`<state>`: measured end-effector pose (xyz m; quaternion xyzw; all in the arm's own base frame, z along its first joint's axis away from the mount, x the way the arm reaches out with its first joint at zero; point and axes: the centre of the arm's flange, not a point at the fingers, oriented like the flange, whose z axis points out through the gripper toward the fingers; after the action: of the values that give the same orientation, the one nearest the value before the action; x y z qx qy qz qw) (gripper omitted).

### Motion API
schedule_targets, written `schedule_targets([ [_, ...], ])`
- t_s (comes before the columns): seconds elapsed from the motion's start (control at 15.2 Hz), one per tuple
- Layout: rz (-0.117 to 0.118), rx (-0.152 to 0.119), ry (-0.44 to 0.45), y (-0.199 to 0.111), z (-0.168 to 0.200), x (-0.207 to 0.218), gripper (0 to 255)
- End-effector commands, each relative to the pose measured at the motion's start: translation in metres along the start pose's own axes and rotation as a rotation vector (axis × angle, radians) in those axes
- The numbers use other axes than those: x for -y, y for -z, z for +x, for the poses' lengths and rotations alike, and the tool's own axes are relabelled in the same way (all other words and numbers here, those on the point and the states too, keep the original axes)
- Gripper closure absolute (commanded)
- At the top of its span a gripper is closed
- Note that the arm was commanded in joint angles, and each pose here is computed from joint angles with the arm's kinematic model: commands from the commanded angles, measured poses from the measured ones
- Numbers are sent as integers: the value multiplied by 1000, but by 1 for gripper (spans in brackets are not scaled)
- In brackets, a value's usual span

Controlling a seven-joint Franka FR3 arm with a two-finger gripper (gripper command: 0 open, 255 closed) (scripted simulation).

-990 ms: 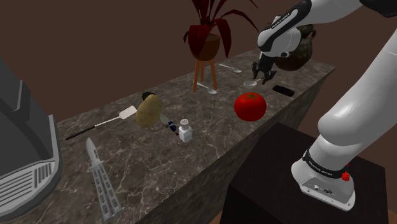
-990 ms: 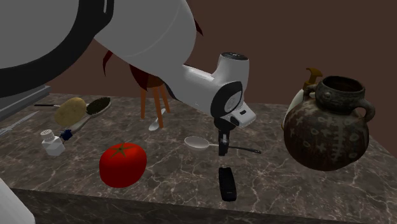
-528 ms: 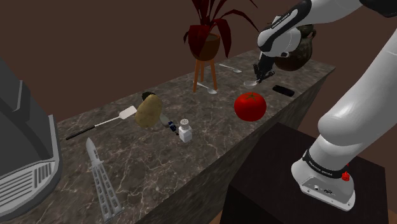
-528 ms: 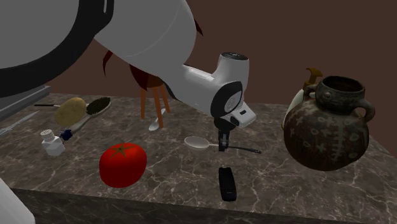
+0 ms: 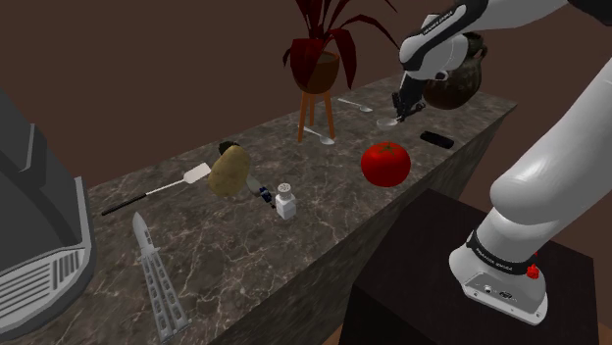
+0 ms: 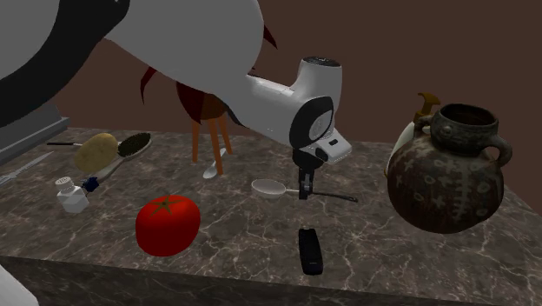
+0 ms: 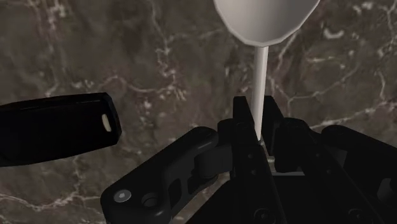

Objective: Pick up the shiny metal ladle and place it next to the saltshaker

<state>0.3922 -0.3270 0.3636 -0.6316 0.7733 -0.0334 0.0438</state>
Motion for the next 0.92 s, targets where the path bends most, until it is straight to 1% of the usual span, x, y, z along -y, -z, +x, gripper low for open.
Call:
schedule_targets([
  [0.0,0,0,0,11,0,0,255],
  [0.86,0,0,0,79,-2,8,255],
])
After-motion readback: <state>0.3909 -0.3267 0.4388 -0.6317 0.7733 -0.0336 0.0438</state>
